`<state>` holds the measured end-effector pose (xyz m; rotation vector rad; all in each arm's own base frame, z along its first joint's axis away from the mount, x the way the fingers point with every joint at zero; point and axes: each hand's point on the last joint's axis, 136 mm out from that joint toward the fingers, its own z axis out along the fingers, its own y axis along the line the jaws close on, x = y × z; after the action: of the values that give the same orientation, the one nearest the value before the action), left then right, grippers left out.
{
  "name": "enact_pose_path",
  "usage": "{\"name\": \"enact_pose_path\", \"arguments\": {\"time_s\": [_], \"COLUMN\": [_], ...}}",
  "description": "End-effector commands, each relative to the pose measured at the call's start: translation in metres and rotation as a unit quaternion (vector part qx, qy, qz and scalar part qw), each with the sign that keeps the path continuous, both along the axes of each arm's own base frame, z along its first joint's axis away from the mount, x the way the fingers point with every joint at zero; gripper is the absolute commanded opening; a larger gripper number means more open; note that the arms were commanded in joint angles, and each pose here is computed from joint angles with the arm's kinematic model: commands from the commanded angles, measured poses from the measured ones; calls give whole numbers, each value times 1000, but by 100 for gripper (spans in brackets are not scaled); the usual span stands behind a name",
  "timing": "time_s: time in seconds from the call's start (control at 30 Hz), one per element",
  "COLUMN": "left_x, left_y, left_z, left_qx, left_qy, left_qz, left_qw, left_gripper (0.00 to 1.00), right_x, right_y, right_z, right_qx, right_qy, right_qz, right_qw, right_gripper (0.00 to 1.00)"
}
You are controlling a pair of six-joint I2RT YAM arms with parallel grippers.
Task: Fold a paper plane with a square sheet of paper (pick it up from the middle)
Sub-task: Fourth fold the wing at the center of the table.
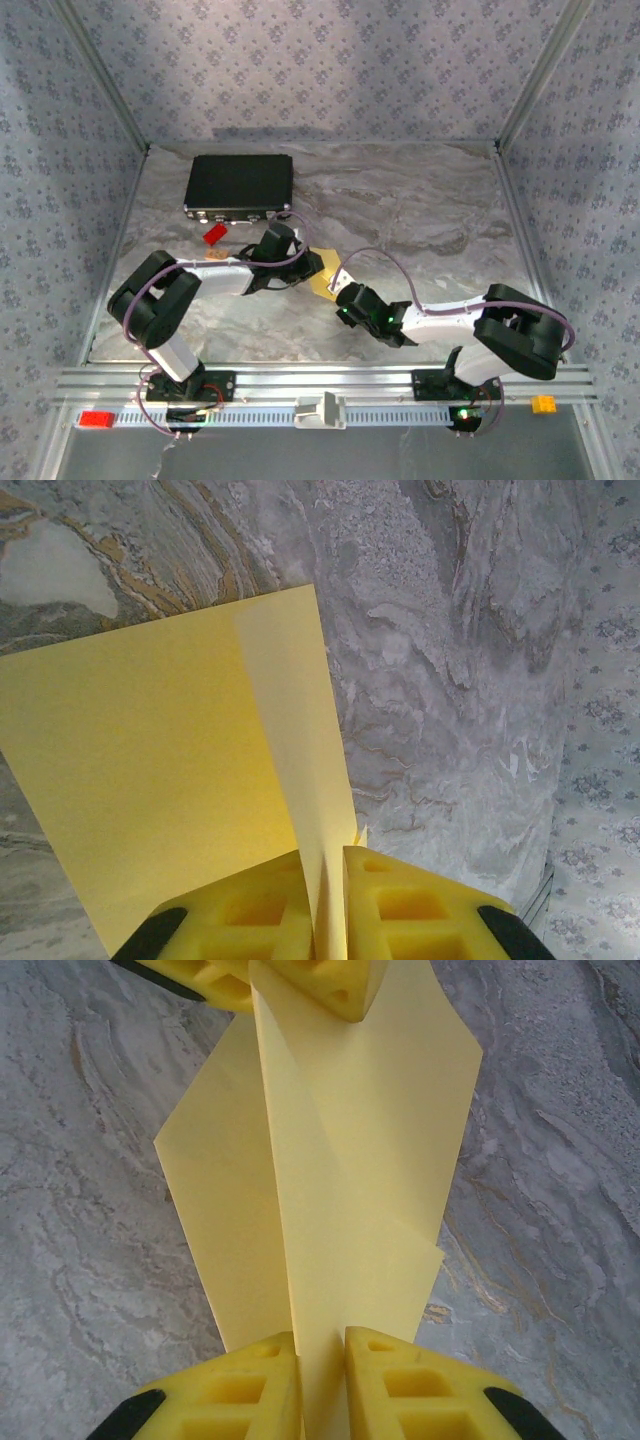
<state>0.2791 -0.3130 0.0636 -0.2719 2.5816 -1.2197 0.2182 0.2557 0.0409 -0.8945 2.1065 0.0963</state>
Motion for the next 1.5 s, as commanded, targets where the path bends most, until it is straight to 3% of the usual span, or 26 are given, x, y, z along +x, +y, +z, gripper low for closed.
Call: {"name": "enact_pose_path", "arguments": {"time_s": [0.0, 0.37, 0.6, 0.83, 1.13, 1.47], "left_x": [-1, -1, 0, 1, 1, -2], "left_y": [-1, -1, -1, 1, 22, 39], "left_z": [1, 1, 2, 9, 24, 30], "left_qx": [-3, -3, -4, -2, 32, 48], "left_qy": [3, 4, 3, -7, -34, -44], "left_qz": [-6, -7, -7, -5, 24, 40], "left_qw": [1000, 1000, 1000, 1000, 999, 997], "left_gripper": [13, 13, 15, 25, 48, 51], "right_x": [3, 4, 5, 4, 3, -1], "right_y": [3, 4, 0, 0, 4, 5], "right_z": [8, 8, 5, 2, -3, -15], "right_qx": [19, 24, 19, 35, 83, 148], "right_qy": [0, 3, 7, 27, 78, 147], "right_qz": [-9, -11, -19, -26, -32, -36], "right_qw": [1000, 1000, 1000, 999, 993, 977], "right_gripper": [19, 19, 11, 5, 2, 0]}}
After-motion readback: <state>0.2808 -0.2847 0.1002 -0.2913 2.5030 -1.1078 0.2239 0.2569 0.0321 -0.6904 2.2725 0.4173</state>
